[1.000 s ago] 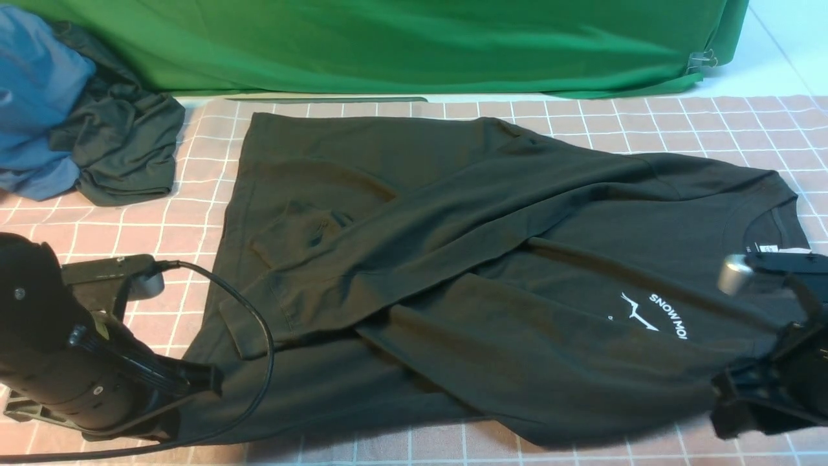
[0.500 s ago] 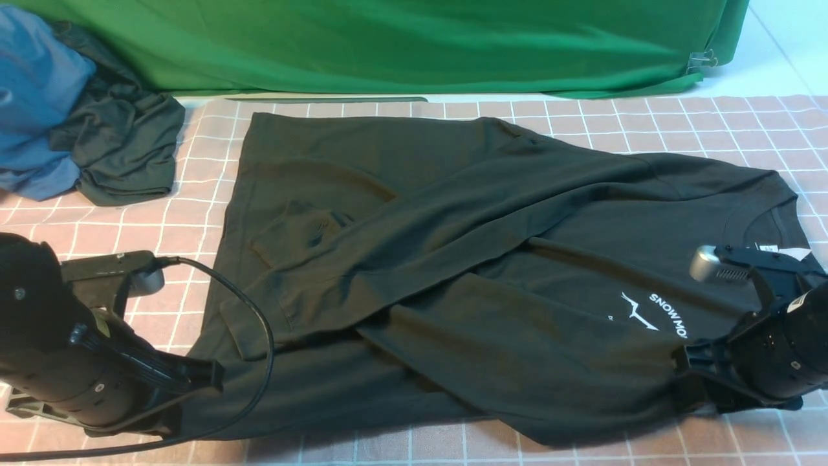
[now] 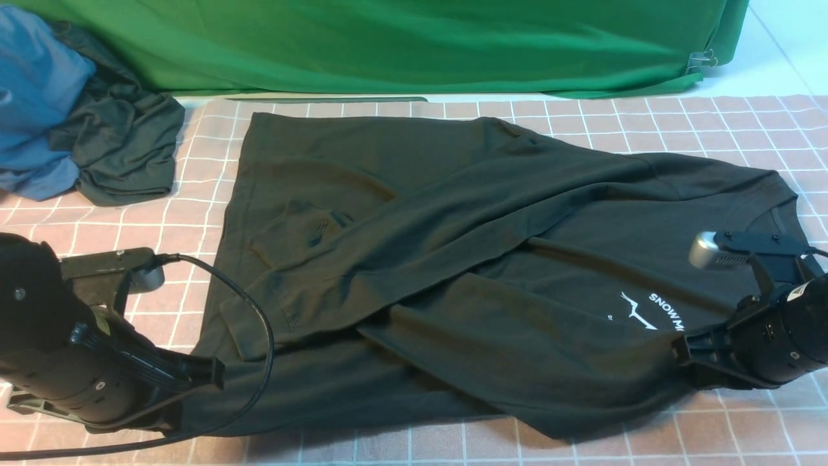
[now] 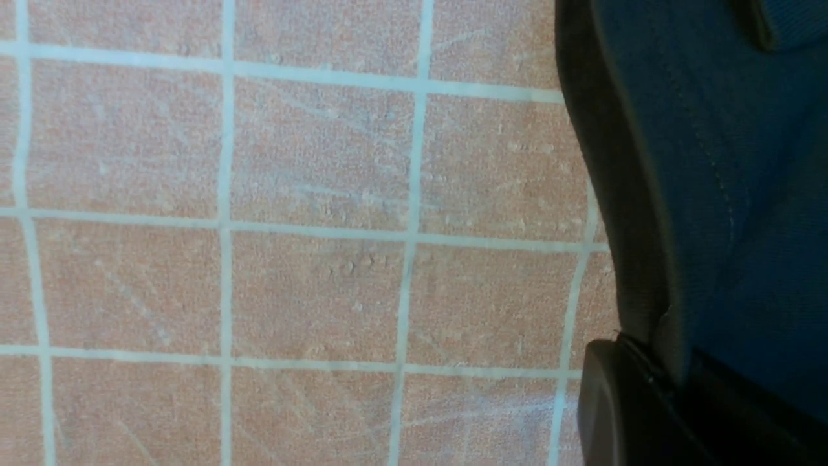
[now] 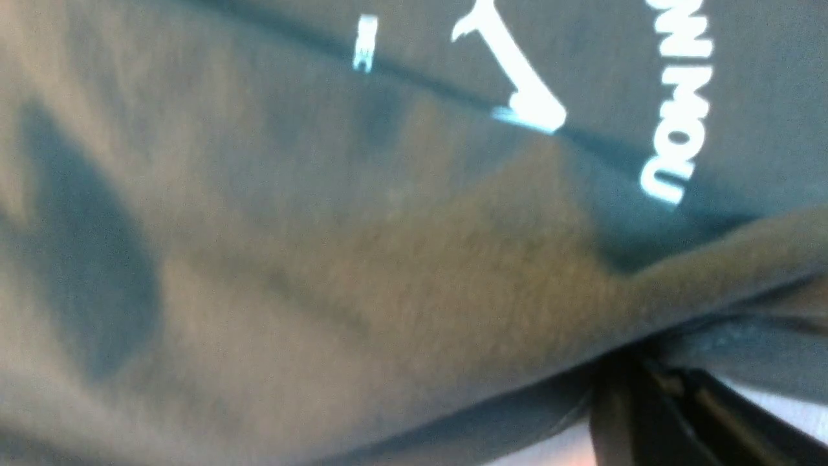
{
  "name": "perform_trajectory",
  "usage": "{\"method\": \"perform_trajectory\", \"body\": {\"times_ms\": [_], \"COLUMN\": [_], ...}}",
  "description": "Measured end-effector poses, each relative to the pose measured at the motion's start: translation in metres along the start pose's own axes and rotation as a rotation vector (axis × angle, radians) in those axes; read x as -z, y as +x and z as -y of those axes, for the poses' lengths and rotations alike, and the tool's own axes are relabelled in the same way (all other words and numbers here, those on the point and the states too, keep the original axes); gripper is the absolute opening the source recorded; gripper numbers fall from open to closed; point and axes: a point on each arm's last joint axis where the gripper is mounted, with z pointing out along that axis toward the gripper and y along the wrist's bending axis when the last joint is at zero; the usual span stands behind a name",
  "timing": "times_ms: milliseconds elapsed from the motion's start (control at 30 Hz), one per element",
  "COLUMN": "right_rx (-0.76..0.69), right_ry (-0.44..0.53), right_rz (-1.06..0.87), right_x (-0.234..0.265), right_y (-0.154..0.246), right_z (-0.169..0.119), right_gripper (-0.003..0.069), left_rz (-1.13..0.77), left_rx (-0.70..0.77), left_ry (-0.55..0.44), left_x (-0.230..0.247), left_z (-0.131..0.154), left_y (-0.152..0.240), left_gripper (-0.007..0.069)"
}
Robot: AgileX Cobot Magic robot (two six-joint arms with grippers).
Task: Fold a long-sleeved shirt over a pink coffee tablecloth.
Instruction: 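Grasp the near edge of the shirt at its hem and shoulder corners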
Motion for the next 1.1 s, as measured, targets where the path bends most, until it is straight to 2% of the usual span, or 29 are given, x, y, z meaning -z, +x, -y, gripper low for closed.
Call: {"method": "perform_trajectory", "body": {"times_ms": [267, 633, 933, 1100], "right_rx": [0.076, 0.084, 0.119, 0.106], "right_ry": [0.005, -0.010, 0.076, 0.088], "right_rz": [-0.064, -0.135, -0.159, -0.134], "right_x": [0.017, 0.034, 0.035, 0.039], "right_y": [0.003, 0.014, 0.015, 0.008], "right_z": [-0.002, -0.001, 0.008, 0.008], "right_gripper": [0.0040, 0.0040, 0.0039, 0.0039], "left_rz": [-0.025, -0.033, -0.054, -0.071], "left_rx": [-0.020, -0.040, -0.046, -0.058], "left_ry": [-0.028, -0.052, -0.065, -0.083], "left_x": [0.000, 0.000, 0.000, 0.001], "left_z": [-0.003, -0.005, -0.006, -0.008], "left_y": [0.002, 0.003, 0.005, 0.006], "left_gripper": [0.0031, 0.0031, 0.0031, 0.0031]}}
